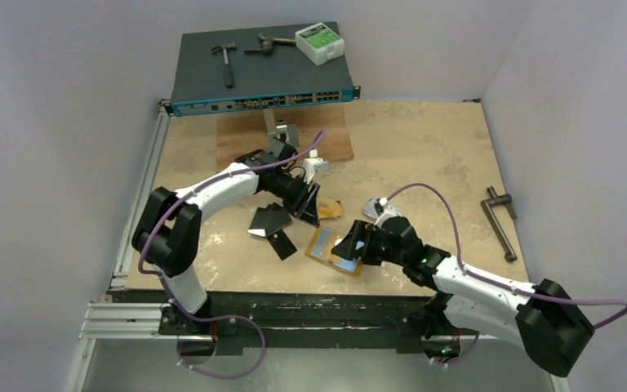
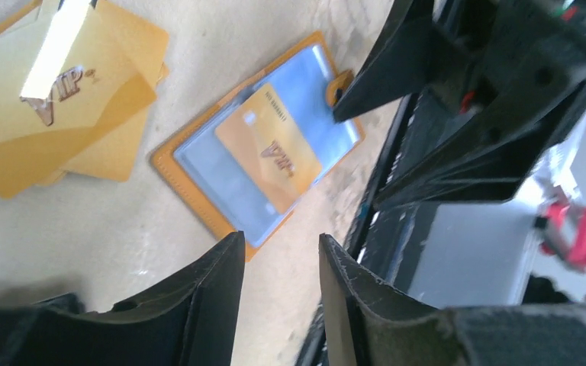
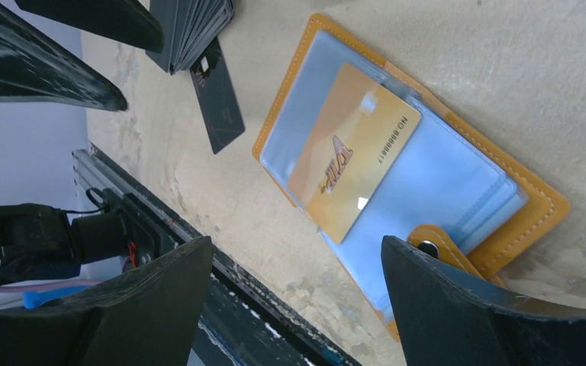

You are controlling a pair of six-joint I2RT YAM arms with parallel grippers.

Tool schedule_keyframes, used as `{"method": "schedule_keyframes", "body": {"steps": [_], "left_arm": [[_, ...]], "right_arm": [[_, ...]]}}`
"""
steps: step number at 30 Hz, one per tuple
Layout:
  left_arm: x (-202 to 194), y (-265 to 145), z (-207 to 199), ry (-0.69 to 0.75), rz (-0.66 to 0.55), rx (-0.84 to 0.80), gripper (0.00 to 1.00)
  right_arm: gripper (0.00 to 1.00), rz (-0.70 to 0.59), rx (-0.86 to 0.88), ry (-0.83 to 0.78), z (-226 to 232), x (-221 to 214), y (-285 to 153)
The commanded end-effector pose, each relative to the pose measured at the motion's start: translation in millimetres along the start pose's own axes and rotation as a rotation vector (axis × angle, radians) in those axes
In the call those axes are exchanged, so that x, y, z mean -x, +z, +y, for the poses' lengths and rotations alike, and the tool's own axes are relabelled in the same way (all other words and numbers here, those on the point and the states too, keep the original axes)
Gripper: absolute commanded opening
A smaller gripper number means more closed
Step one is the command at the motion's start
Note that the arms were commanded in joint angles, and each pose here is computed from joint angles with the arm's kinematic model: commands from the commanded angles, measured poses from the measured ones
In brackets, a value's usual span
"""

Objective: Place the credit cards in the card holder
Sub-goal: Insert the credit card into the card holder.

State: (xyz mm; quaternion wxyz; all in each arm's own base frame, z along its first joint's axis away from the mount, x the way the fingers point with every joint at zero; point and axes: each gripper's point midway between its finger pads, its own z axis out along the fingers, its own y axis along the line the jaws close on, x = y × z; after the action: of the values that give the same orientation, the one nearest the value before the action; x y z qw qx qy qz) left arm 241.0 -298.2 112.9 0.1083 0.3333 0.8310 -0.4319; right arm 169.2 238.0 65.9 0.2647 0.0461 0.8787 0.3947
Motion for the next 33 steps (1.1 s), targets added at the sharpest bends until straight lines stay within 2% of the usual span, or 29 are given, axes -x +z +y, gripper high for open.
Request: {"method": "schedule_keyframes", "body": {"steps": [1, 5, 7, 10, 13, 15, 18, 24, 27, 30, 33], "left_arm": [[-32, -17, 20, 0.25, 0.133, 0.103, 0.39], [-30, -17, 33, 0.37, 0.108, 0.178, 0.35], [-28, -19, 28, 0.414, 0.108, 0.162, 0.34], [-25, -18, 19, 0.522, 0.086, 0.17, 0.33], [-33, -13, 18, 0.684, 0.122, 0.229, 0.33], [-36, -9, 27, 0.776, 0.164, 0.294, 0.33], [-37, -1, 42, 0.832, 0.231, 0.373, 0.33], [-34, 15, 67, 0.819, 0.361, 0.484, 0.3], [-38, 23, 69, 0.786, 0.409, 0.506, 0.26], [-36, 28, 59, 0.723, 0.386, 0.489, 0.24], [-36, 34, 44, 0.667, 0.308, 0.433, 0.23]], "right_arm": [[0.81, -0.04, 0.028, -0.032, 21, 19, 3], [0.79, -0.054, 0.015, -0.023, 22, 23, 5], [0.76, -0.052, -0.009, -0.012, 17, 23, 7], [0.68, -0.042, -0.05, -0.002, 9, 20, 9], [0.59, -0.036, -0.104, -0.009, -2, 18, 9], [0.58, -0.036, -0.104, -0.005, -3, 17, 7], [0.58, -0.053, -0.08, 0.011, 2, 19, 1], [0.57, -0.083, -0.049, 0.041, 13, 26, -7], [0.5, -0.055, -0.045, 0.049, 13, 21, -3], [0.44, -0.022, -0.08, 0.049, -1, 11, 2], [0.42, 0.002, -0.097, 0.074, -13, -1, 3]]}}
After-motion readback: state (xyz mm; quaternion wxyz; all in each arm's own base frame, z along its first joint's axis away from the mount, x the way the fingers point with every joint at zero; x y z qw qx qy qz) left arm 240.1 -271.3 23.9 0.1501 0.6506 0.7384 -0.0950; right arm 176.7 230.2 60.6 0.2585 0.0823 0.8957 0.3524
